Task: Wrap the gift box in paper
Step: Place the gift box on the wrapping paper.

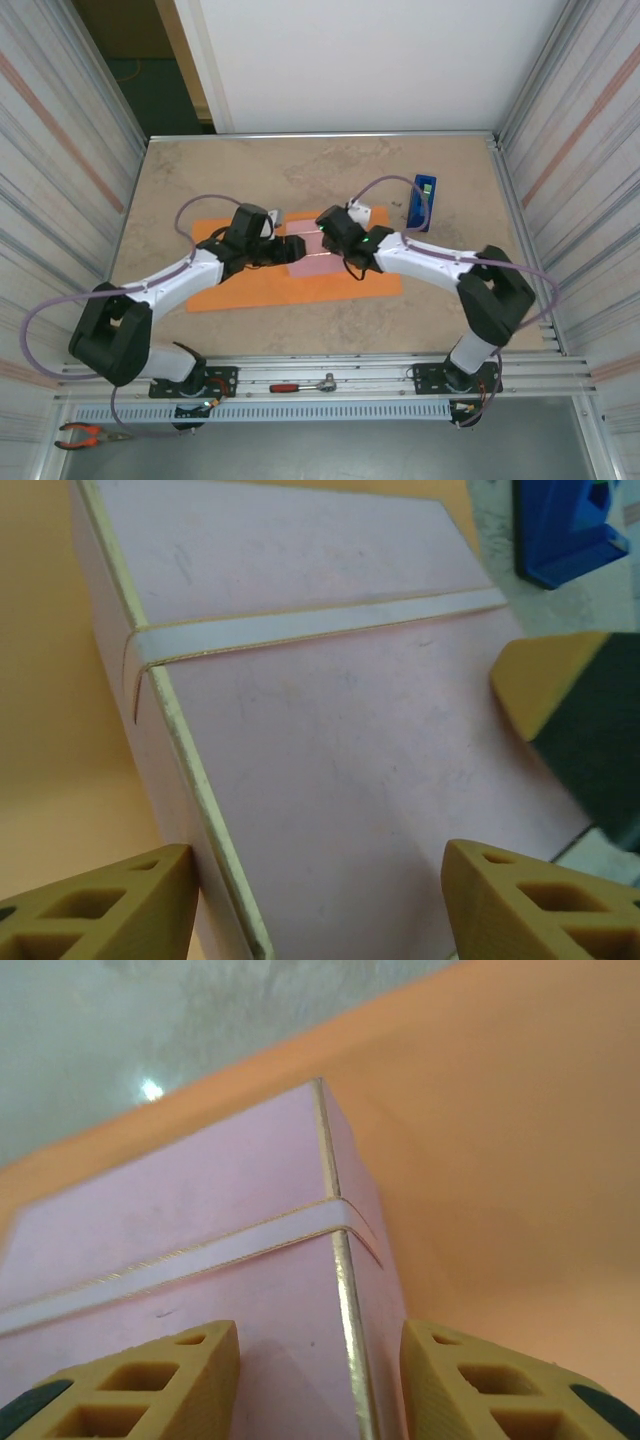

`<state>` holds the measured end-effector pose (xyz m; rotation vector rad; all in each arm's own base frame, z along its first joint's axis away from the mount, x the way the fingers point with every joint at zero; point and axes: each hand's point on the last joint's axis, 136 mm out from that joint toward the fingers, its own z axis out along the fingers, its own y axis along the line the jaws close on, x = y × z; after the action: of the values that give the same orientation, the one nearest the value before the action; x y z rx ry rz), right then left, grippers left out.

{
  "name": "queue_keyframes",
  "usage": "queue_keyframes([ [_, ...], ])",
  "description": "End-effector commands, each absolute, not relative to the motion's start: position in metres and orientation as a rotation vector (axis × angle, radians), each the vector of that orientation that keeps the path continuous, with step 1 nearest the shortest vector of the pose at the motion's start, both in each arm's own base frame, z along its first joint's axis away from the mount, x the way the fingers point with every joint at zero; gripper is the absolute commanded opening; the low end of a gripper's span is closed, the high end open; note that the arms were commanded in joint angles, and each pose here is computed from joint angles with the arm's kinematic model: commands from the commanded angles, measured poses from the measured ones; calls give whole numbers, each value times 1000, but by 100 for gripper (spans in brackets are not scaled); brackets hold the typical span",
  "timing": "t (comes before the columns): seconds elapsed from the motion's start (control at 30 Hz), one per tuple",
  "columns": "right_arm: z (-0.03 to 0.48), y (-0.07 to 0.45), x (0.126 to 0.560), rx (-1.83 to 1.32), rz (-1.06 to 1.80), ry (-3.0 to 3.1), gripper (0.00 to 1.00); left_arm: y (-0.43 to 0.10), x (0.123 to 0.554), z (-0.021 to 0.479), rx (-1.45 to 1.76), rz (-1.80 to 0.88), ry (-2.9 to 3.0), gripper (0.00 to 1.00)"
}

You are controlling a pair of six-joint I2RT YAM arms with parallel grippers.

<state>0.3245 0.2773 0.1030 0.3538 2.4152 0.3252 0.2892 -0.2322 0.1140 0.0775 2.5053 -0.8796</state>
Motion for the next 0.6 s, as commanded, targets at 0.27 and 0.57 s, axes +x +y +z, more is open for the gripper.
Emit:
queue_keyframes([
  [0.27,100,304,322,430,500,2481,93,-207,292,132,4,-1008,2388,72],
  [0.57,95,241,339,570,594,2495,93,-173,315,141,-78,-848,2401,80],
])
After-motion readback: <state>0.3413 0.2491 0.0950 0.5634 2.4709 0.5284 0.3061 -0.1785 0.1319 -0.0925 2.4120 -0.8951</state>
